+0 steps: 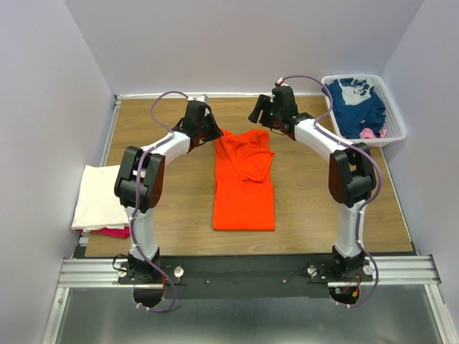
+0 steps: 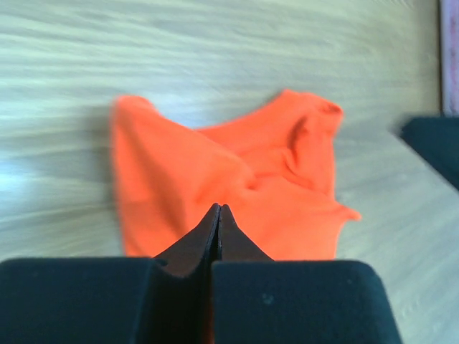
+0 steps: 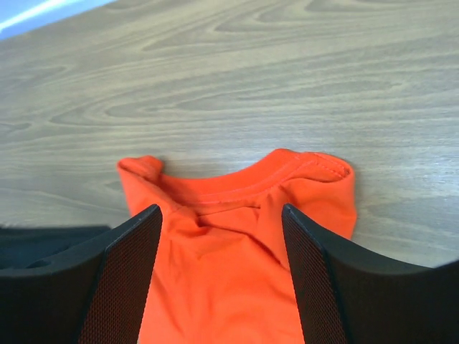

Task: Fold and stack the t-shirts
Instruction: Fold the tshirt

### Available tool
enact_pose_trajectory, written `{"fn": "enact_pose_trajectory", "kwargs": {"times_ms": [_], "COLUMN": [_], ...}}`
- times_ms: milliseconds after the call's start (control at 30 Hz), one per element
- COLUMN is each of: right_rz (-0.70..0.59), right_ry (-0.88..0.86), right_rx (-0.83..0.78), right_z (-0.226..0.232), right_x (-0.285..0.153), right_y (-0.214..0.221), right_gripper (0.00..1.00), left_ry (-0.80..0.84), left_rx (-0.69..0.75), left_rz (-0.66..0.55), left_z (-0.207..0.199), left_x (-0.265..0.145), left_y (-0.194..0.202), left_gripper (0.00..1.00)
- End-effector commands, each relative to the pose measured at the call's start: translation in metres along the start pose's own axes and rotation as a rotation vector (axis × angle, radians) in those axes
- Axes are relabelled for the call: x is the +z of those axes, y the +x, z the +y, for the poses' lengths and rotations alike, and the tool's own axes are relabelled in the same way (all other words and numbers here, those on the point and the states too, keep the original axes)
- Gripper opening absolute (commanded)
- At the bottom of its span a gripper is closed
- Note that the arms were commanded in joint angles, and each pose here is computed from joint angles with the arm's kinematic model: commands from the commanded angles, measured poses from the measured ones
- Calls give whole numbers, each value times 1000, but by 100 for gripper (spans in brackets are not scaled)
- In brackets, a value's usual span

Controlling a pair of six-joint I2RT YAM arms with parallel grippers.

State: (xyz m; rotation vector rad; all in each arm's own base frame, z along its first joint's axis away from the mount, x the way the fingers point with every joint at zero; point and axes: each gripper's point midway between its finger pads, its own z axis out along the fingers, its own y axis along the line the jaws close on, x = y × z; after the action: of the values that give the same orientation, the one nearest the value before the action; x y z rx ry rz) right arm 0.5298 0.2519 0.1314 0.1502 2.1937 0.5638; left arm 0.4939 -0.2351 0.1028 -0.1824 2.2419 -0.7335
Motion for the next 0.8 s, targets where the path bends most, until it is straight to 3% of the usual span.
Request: {"fn": "enact_pose_trajectory", "kwargs": {"times_ms": [0, 300, 567, 767], "right_rz": [-2, 27, 43, 52], "right_ry": [16, 19, 34, 6], "right_rx": [-18, -11, -26, -38], "right_z": [-5, -10, -19, -14], "right_x": [-11, -32, -46, -50], "right_y": [0, 15, 27, 27], "right_gripper": [74, 73, 73, 73], "left_ry": [-64, -113, -82, 0], "left_rx": [-18, -14, -23, 21], "left_rz": [-40, 18, 67, 18], "left_z": [15, 40, 41, 15], "left_x": [6, 58, 76, 66], "left_y": [-11, 2, 16, -9], "left_gripper": [4, 4, 18, 38]}}
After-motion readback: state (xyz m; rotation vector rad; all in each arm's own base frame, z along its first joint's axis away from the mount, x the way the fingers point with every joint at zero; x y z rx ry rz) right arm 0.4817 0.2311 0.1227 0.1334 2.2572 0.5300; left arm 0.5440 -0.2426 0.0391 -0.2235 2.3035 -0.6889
